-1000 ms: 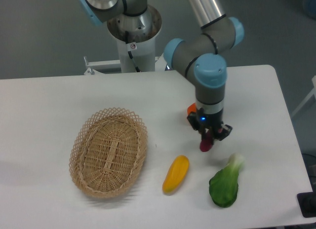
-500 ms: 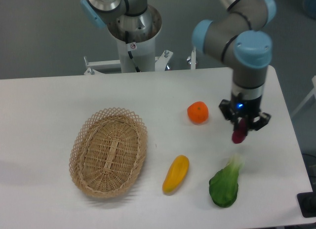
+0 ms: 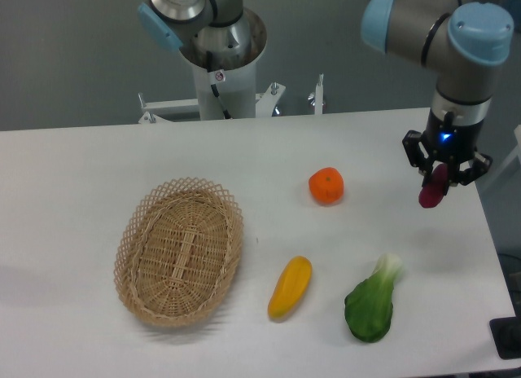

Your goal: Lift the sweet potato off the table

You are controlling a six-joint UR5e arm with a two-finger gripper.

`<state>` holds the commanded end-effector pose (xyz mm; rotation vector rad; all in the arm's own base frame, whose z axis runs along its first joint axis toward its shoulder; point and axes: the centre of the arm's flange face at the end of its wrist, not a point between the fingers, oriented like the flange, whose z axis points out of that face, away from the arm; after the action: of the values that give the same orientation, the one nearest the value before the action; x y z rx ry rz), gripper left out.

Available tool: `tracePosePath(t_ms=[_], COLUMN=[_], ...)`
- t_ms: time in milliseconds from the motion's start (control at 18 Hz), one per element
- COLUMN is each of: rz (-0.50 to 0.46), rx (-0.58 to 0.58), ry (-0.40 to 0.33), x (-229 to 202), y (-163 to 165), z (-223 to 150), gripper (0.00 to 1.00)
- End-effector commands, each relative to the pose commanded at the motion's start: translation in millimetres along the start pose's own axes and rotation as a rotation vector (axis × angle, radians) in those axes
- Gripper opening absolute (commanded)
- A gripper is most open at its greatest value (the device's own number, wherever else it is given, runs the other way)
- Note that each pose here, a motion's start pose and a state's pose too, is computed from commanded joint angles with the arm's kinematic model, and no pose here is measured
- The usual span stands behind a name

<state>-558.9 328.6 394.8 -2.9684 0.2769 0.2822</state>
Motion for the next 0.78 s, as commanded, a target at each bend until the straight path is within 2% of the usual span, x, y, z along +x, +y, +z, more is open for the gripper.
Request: tracePosePath(t_ms=[778], rz=[0.000], rx=[0.000], ry=[-0.003], x=[0.0], y=[-0.1], z=[-1.2], gripper=[0.22])
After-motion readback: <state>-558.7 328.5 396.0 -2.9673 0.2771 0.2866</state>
